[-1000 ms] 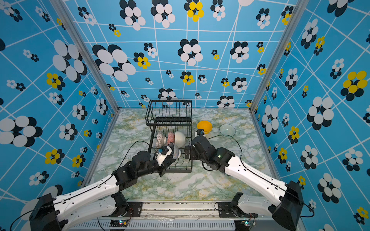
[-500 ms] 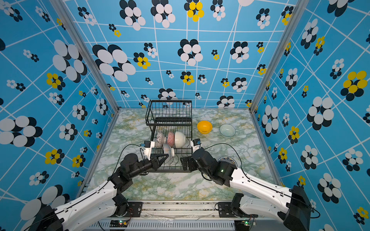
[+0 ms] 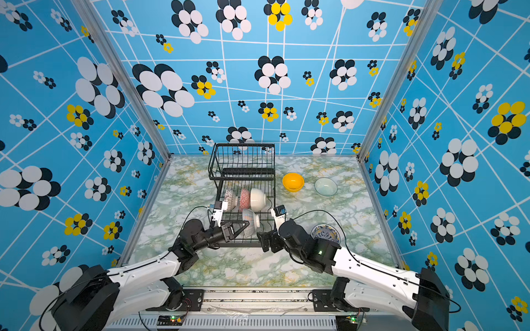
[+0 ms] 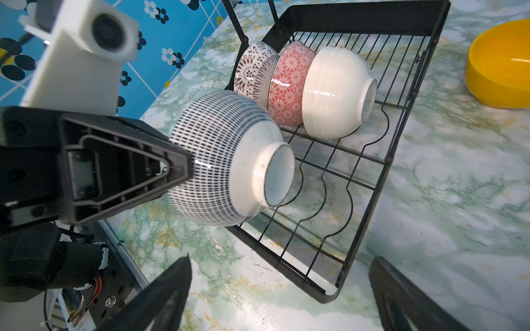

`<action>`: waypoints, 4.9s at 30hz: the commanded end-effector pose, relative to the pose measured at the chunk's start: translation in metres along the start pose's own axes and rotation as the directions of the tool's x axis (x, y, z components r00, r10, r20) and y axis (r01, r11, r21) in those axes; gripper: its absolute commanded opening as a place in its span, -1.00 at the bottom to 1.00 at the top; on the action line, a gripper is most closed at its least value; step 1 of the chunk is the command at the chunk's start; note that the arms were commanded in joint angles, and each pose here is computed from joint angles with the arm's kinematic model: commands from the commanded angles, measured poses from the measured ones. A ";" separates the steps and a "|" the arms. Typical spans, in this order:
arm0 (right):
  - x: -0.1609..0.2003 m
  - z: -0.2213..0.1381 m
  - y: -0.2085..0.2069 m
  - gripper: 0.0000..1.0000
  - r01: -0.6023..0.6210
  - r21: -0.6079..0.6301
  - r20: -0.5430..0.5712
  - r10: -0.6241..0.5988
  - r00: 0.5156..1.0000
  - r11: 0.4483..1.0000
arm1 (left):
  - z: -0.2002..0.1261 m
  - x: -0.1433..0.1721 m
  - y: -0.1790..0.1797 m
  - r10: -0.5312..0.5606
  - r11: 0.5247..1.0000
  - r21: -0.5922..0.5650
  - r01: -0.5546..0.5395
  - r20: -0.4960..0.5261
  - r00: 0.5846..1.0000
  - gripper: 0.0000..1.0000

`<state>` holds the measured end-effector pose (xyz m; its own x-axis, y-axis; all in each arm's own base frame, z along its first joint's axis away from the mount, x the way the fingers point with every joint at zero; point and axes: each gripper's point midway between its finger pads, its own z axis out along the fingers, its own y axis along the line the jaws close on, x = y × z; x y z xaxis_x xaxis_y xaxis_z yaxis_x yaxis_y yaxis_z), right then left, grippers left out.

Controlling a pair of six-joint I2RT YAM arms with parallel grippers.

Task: Load bowls into a dish rack
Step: Place the bowl in the dish rack.

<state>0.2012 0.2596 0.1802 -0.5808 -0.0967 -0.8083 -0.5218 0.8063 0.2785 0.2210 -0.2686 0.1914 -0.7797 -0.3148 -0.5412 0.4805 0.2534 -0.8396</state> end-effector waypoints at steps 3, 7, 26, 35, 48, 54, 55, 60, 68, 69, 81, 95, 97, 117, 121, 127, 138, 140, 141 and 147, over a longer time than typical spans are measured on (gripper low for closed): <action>0.000 -0.008 0.001 1.00 0.037 -0.031 0.035 -0.036 0.999 0.999 | 0.011 -0.009 -0.043 0.021 0.975 0.223 -0.023 0.012 1.000 -1.00; 0.008 -0.012 0.001 1.00 0.055 -0.053 0.022 -0.054 0.998 0.997 | 0.027 0.000 -0.040 0.017 0.966 0.257 -0.008 -0.035 0.999 -1.00; 0.018 -0.005 -0.004 1.00 0.099 -0.031 -0.011 -0.099 0.995 0.995 | 0.054 0.010 -0.011 -0.013 0.979 0.200 0.027 -0.074 0.997 -1.00; 0.019 -0.004 -0.005 0.99 0.096 -0.030 -0.005 -0.096 0.995 0.995 | 0.061 0.012 0.002 -0.039 0.984 0.170 0.052 -0.082 0.996 -1.00; 0.021 0.006 0.003 1.00 0.113 -0.048 -0.032 -0.115 0.993 0.992 | 0.067 0.015 0.013 -0.065 0.986 0.148 0.079 -0.094 0.993 -1.00; 0.020 0.007 0.004 0.99 0.115 -0.053 -0.029 -0.117 0.993 0.992 | 0.069 0.009 0.011 -0.095 0.983 0.151 0.107 -0.086 0.992 -1.00; 0.020 0.008 0.004 0.99 0.117 -0.053 -0.030 -0.118 0.993 0.992 | 0.069 0.008 0.011 -0.104 0.982 0.151 0.116 -0.085 0.991 -1.00; 0.021 0.009 0.005 0.99 0.120 -0.055 -0.033 -0.122 0.992 0.991 | 0.071 0.012 0.021 -0.153 0.979 0.123 0.164 -0.094 0.984 -1.00; 0.020 0.011 0.007 1.00 0.124 -0.063 -0.039 -0.126 0.991 0.990 | 0.071 0.008 0.014 -0.163 0.974 0.140 0.175 -0.097 0.982 -1.00; 0.020 0.011 0.008 1.00 0.122 -0.067 -0.038 -0.125 0.991 0.990 | 0.071 0.008 0.013 -0.161 0.974 0.145 0.174 -0.101 0.982 -1.00; 0.016 0.023 0.018 1.00 0.125 -0.078 -0.070 -0.130 0.989 0.989 | 0.056 -0.004 0.006 -0.142 0.977 0.154 0.149 -0.053 0.988 -1.00; 0.003 0.024 0.011 1.00 0.098 -0.019 -0.019 -0.099 0.995 0.995 | 0.054 -0.016 0.004 -0.176 0.970 0.162 0.180 -0.035 0.984 -1.00; 0.004 0.023 0.009 0.99 0.098 -0.014 -0.017 -0.099 0.995 0.995 | 0.055 -0.015 0.005 -0.192 0.967 0.161 0.196 -0.040 0.980 -1.00; 0.007 0.020 0.005 1.00 0.096 -0.011 -0.006 -0.096 0.995 0.995 | 0.068 0.007 0.018 -0.265 0.954 0.120 0.275 -0.097 0.959 -1.00; 0.007 0.021 0.007 0.99 0.101 -0.014 -0.009 -0.101 0.995 0.995 | 0.067 0.009 0.020 -0.255 0.957 0.114 0.266 -0.098 0.962 -1.00; 0.005 0.024 0.009 1.00 0.105 -0.019 -0.010 -0.105 0.994 0.994 | 0.069 0.019 0.030 -0.261 0.958 0.090 0.273 -0.125 0.957 -1.00; 0.005 0.025 0.012 0.99 0.111 -0.029 -0.012 -0.112 0.994 0.993 | 0.060 0.028 0.050 -0.260 0.963 0.043 0.268 -0.138 0.956 -1.00; 0.006 0.025 0.011 1.00 0.112 -0.029 -0.012 -0.112 0.994 0.993 | 0.057 0.028 0.053 -0.253 0.965 0.038 0.261 -0.139 0.957 -1.00; 0.005 0.025 0.012 1.00 0.111 -0.030 -0.010 -0.112 0.994 0.993 | 0.056 0.028 0.053 -0.248 0.966 0.039 0.256 -0.140 0.959 -1.00; 0.005 0.026 0.012 1.00 0.110 -0.031 -0.013 -0.110 0.994 0.993 | 0.060 0.026 0.054 -0.237 0.967 0.052 0.248 -0.160 0.958 -1.00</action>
<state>0.2078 0.2781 0.1604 -0.5380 -0.1997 -0.8190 -0.5894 0.7837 0.1961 0.2545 -0.3162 0.1423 -0.9155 -0.2570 -0.3094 0.2932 0.1002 -0.9508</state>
